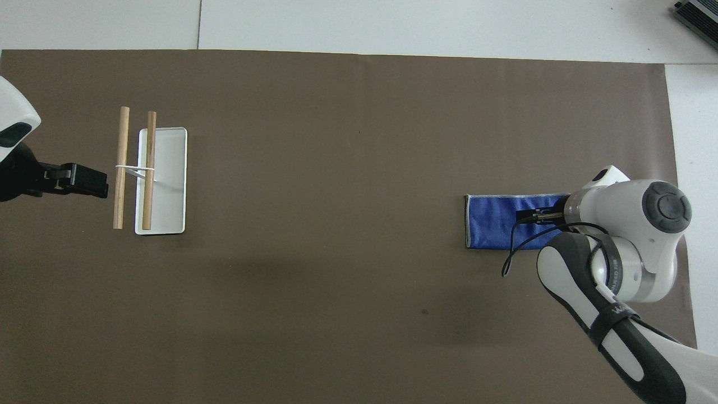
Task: Right arm passes towel to left arm to hang
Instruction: 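Reach the right gripper down to the blue towel's near edge, then close the right gripper on the blue towel's edge, then lift the towel with the right gripper while the left gripper rises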
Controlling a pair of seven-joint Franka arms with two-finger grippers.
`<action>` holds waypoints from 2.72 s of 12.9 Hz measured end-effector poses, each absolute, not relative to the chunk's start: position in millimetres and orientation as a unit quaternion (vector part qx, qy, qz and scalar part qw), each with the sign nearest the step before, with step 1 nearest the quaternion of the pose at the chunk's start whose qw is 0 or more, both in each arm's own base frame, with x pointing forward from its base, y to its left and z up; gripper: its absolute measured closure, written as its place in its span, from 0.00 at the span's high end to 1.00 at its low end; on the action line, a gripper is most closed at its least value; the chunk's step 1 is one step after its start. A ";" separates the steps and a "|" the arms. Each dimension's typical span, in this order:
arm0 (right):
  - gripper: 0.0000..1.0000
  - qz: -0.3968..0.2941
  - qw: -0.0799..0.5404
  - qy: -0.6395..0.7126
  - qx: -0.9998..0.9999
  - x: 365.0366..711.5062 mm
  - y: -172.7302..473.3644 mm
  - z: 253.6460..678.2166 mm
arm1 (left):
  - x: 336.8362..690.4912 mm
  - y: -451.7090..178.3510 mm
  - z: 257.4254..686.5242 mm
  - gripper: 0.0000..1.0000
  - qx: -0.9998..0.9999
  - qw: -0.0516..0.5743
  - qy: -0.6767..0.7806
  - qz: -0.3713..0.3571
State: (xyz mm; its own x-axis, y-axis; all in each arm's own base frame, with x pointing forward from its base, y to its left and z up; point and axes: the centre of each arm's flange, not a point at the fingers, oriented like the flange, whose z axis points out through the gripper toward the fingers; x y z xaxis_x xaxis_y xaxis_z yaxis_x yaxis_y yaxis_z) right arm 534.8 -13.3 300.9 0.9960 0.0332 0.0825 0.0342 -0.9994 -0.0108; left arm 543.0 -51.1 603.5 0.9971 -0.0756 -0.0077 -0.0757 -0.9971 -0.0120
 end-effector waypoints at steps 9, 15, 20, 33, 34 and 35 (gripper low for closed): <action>1.00 -0.043 0.023 -0.020 -0.999 529.8 4.5 284.8 | 542.7 -51.1 601.0 1.00 -0.999 0.006 0.038 0.006; 0.97 -0.048 0.020 -0.044 -0.998 527.3 -7.5 281.5 | 542.4 -51.0 600.6 1.00 -0.999 0.006 0.038 0.006; 0.40 -0.054 0.021 -0.041 -0.997 529.1 -6.0 286.7 | 542.7 -51.4 600.9 1.00 -1.000 0.004 0.018 0.004; 0.04 -0.093 0.122 0.040 -0.987 593.4 50.7 468.5 | 540.7 -51.1 595.4 1.00 -1.000 0.003 0.005 0.008; 0.04 -0.096 0.156 0.066 -0.981 596.9 54.0 481.5 | 539.6 -51.0 594.8 1.00 -1.000 0.003 0.005 0.009; 0.04 -0.097 0.194 0.100 -0.971 599.8 57.5 491.8 | 538.6 -50.9 594.3 1.00 -1.000 0.003 0.002 0.010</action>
State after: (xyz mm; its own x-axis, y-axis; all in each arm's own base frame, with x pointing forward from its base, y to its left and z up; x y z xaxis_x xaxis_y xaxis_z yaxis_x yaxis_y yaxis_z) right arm 599.8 57.5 491.8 0.9613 -0.2313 0.1494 -0.1559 -0.9045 -0.3969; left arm 538.6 -50.9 594.3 0.9998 -0.0040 -0.0199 -0.0041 -1.0000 -0.0064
